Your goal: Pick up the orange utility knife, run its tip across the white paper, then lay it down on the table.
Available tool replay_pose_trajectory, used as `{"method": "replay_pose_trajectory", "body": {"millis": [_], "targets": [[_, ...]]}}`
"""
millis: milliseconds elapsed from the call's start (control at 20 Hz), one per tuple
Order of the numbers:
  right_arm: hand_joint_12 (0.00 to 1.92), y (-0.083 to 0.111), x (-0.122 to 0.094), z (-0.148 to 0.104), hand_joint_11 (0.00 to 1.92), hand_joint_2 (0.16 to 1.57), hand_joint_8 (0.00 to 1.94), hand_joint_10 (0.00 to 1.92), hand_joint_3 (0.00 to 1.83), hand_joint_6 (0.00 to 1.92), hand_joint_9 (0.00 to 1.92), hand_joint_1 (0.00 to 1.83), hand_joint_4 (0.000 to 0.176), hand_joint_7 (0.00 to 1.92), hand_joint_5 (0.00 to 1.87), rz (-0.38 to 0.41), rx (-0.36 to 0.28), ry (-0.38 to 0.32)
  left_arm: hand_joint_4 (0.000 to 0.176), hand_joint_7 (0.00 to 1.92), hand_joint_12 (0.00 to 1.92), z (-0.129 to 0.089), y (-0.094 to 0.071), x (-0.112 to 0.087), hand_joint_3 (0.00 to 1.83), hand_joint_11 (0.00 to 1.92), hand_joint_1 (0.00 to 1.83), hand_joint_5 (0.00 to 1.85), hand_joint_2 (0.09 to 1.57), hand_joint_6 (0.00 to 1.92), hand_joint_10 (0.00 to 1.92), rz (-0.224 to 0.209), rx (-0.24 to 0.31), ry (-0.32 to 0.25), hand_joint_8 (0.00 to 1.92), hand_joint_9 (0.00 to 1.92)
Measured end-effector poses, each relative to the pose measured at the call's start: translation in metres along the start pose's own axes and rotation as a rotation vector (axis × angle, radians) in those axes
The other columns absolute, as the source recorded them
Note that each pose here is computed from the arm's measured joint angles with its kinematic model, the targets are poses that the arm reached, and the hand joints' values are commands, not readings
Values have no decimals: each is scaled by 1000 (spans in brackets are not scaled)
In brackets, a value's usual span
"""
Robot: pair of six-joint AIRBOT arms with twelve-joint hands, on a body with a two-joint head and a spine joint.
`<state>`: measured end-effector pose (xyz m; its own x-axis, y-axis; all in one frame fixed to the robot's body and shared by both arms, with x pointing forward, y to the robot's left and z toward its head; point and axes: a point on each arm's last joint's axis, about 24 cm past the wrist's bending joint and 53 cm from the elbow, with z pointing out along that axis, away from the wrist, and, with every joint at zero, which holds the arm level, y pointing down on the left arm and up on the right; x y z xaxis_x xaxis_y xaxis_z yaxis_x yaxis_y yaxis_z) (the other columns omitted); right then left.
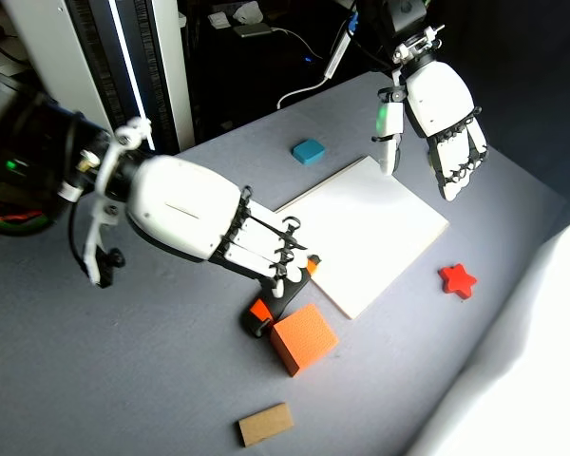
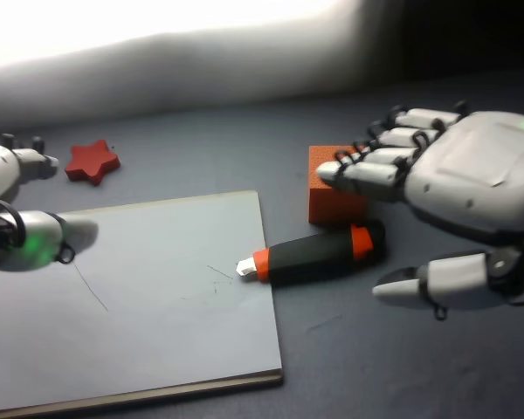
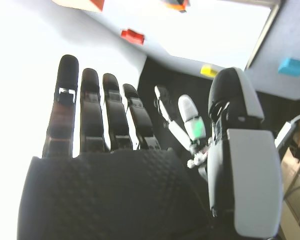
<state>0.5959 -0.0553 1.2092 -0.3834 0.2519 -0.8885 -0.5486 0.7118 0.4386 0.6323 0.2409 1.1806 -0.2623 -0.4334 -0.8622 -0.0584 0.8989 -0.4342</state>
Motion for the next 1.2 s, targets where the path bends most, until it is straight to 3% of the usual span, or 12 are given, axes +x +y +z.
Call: {"method": "replay_pose_trajectory", "body": {"millis": [200,250,300,350,400,450,650,750,900,1100,1150,1200], "targets": [[1178,-19,-25,-19,0,1117,15,500,1,59,117,465,0,267,149,97,64,-59,0,409,1039,-5,-16,8,0,0,104,285,1250,12,10,4,42,27,11,373],[1454,-23,-28,-22,0,1163,225,942,9,536,200,356,0,478,230,99,75,-72,0,519,1117,-5,-18,5,0,0,120,359,1249,19,40,4,46,19,26,462],[1565,-28,-33,-26,0,1174,387,1128,6,837,182,331,0,477,164,96,91,-93,0,545,1144,-6,-22,2,0,0,125,376,1248,17,44,3,49,7,25,483],[1599,-34,-37,-28,0,1179,478,1212,4,966,157,320,0,452,119,92,110,-119,0,551,1149,-8,-27,1,0,0,126,380,1248,17,45,3,62,1,24,487],[1599,-37,-39,-30,0,1179,478,1212,4,966,157,320,0,452,119,90,120,-127,0,551,1149,-10,-31,2,0,0,126,380,1248,17,45,4,70,4,24,487],[1614,-45,-44,-34,0,1180,672,1236,1,1027,151,320,0,372,97,85,139,-144,0,553,1150,-11,-34,5,0,0,126,381,1248,16,45,-2,77,13,23,488],[1613,-41,-44,-35,0,1180,681,1237,1,1028,151,320,0,368,97,103,135,-148,0,553,1149,-11,-36,-2,0,0,125,382,1248,15,44,-11,78,-9,21,488],[1613,-41,-40,-35,0,1180,683,1237,1,1028,151,321,0,367,97,168,139,-141,0,554,1149,-11,-37,-4,0,0,125,382,1248,14,43,-10,79,-12,20,488],[1613,-40,-35,-35,0,1180,686,1237,1,1028,151,321,0,366,97,376,126,-121,0,554,1149,-12,-36,-4,0,0,125,382,1248,13,43,-12,75,-17,19,489],[1612,-27,-48,-34,0,1180,690,1236,0,1029,151,321,0,364,96,609,73,-172,0,555,1149,-14,-42,-4,0,0,125,383,1248,12,42,-22,87,-15,18,489],[1612,-26,-48,-34,0,1180,691,1236,0,1029,151,321,0,364,96,582,75,-169,0,555,1149,-14,-41,-5,0,0,125,383,1248,12,42,-21,85,-21,18,489],[1612,-25,-46,-34,0,1180,692,1236,0,1029,151,321,0,364,96,476,79,-149,0,555,1149,-14,-41,-6,0,0,125,383,1248,12,42,-15,83,-23,17,489]]}}
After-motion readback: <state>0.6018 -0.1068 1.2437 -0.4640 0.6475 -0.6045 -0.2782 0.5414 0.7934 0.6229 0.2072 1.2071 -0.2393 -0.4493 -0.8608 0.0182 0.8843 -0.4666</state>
